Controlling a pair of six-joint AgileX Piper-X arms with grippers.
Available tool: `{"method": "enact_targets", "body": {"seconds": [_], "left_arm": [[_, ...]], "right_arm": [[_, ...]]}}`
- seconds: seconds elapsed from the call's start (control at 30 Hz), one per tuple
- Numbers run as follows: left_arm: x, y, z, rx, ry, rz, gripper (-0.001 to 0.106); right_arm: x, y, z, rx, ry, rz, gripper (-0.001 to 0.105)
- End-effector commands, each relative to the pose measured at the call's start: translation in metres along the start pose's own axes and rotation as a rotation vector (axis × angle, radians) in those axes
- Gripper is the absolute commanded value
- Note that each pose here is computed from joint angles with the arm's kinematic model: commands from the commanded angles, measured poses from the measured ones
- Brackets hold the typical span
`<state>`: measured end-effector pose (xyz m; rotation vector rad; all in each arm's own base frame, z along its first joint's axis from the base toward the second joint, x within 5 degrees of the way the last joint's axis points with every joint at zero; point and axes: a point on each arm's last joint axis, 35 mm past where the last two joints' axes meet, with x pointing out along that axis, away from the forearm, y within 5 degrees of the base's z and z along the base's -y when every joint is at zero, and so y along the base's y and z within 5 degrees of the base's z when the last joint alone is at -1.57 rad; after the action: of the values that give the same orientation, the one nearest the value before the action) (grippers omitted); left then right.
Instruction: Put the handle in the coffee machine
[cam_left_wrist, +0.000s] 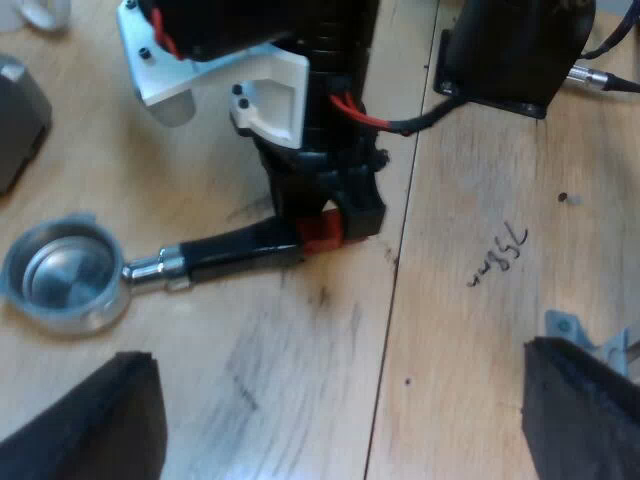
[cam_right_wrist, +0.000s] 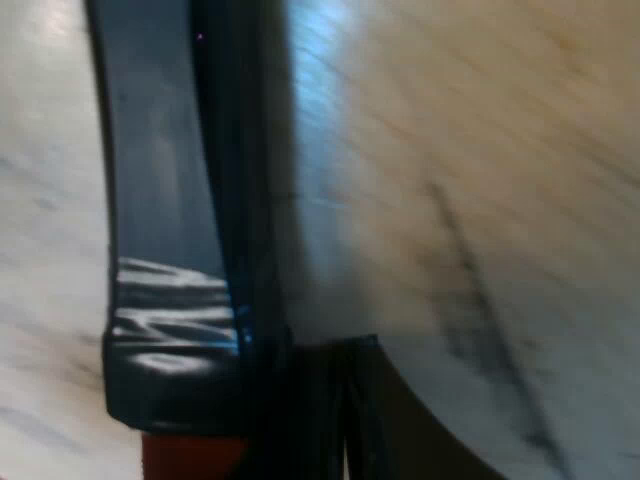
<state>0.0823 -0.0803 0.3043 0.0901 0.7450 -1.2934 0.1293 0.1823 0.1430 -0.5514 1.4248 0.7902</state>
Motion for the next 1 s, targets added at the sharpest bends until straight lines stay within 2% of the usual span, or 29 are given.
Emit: {"method": "enact_targets", "body": {"seconds": [0.03,0.37,0.57,0.6,0.63,0.8,1.0], "left_arm": [[-0.004,0.005,-0.003,-0.055,0.006,0.05,0.075],[-0.017,0.02,-0.007,-0.173,-0.04,0.18,0.075],[-0.02,0.022,-0.012,-0.223,-0.031,0.204,0.075],[-0.02,0.022,-0.012,-0.223,-0.032,0.205,0.075],[-0.02,0.022,-0.012,-0.223,-0.032,0.205,0.075],[-0.02,0.022,-0.012,-0.223,-0.032,0.205,0.075],[-0.02,0.022,-0.012,-0.223,-0.032,0.205,0.075]], "right_arm": [[0.006,0.015,0.005,-0.029,-0.027,0.029,0.0],[0.014,0.049,0.015,-0.125,-0.138,0.079,0.0],[0.015,0.056,0.02,-0.121,-0.157,0.09,0.0],[0.017,0.065,0.034,-0.123,-0.226,0.115,0.0],[0.018,0.067,0.04,-0.121,-0.255,0.123,0.0],[0.021,0.075,0.065,-0.094,-0.324,0.151,0.0],[0.021,0.083,0.09,-0.099,-0.39,0.176,0.0]]}}
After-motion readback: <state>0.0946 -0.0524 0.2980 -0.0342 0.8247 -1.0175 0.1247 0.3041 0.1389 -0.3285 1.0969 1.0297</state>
